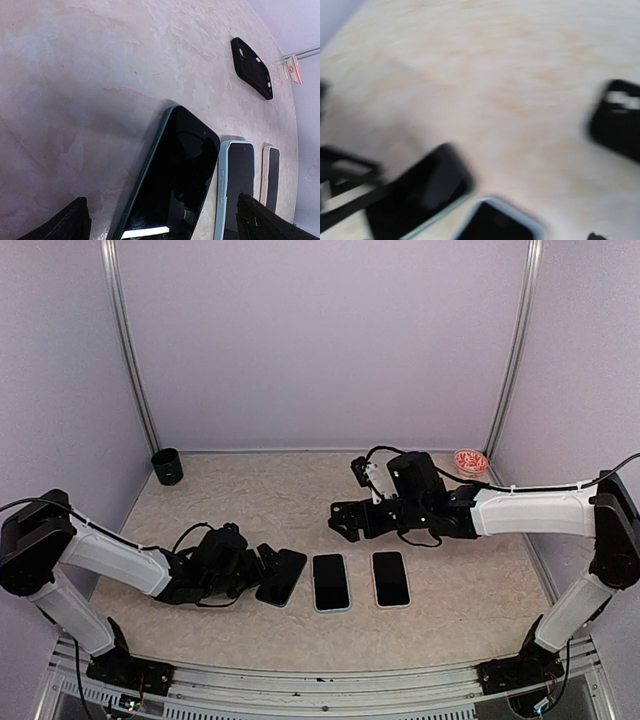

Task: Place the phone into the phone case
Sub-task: Move the phone to the center of the board, then move the phone case to the center of the board.

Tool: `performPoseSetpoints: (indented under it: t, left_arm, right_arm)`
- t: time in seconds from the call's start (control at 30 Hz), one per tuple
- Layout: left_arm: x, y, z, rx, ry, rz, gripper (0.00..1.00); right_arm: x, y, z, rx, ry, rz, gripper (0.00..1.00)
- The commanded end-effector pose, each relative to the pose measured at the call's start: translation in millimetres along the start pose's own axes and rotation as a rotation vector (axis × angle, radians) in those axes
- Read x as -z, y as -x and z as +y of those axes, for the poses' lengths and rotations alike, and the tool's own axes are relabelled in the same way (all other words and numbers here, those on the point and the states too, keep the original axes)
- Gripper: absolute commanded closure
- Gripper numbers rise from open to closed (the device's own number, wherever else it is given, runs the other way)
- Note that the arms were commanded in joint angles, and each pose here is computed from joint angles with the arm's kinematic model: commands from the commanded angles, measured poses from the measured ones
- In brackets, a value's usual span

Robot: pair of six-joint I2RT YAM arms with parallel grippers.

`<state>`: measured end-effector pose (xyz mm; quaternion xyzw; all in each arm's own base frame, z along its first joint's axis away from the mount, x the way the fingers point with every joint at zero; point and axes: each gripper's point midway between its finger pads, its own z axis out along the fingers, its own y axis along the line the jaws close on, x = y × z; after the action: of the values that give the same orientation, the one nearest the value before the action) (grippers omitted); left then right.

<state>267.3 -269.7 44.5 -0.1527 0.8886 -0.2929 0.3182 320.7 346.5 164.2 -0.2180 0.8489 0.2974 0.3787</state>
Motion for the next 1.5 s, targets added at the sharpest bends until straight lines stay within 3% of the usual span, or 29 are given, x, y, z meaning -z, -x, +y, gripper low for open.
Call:
performPoseSetpoints:
  t: [0.0, 0.13, 0.5, 0.7, 0.93, 1.23, 1.47]
  left_arm:
    - [1.5, -15.4, 20.9, -0.010, 0.039, 0.044, 0.01]
    - [-0.3, -24.2, 21.1, -0.011, 0.023, 0.076, 0.01]
    - [4.5, -49.2, 17.9, -0.025, 0.020, 0.132, 0.01]
    - [5.7, -54.3, 12.9, -0.024, 0.006, 0.144, 0.01]
    - [7.9, -53.1, 3.5, -0.038, -0.005, 0.140, 0.01]
    - [29.4, -20.2, -4.2, -0.056, 0.003, 0.019, 0.01]
    - [43.6, -4.6, -3.6, -0.051, 0.011, -0.039, 0.01]
  right_arm:
    - [-1.1, -28.8, 27.5, -0.024, 0.066, 0.065, 0.08]
    - [-1.6, -26.5, 29.7, -0.022, 0.053, 0.043, 0.07]
    - [2.0, -5.3, -50.9, -0.088, -0.125, 0.009, 0.04]
    - [-9.8, -22.1, -31.4, -0.105, -0.019, 0.068, 0.05]
    - [-17.2, -30.4, -32.5, -0.101, -0.045, 0.086, 0.05]
    - [-18.4, -15.9, -102.9, -0.103, -0.277, 0.067, 0.06]
    - [-34.1, -8.6, -162.5, -0.132, -0.413, 0.079, 0.15]
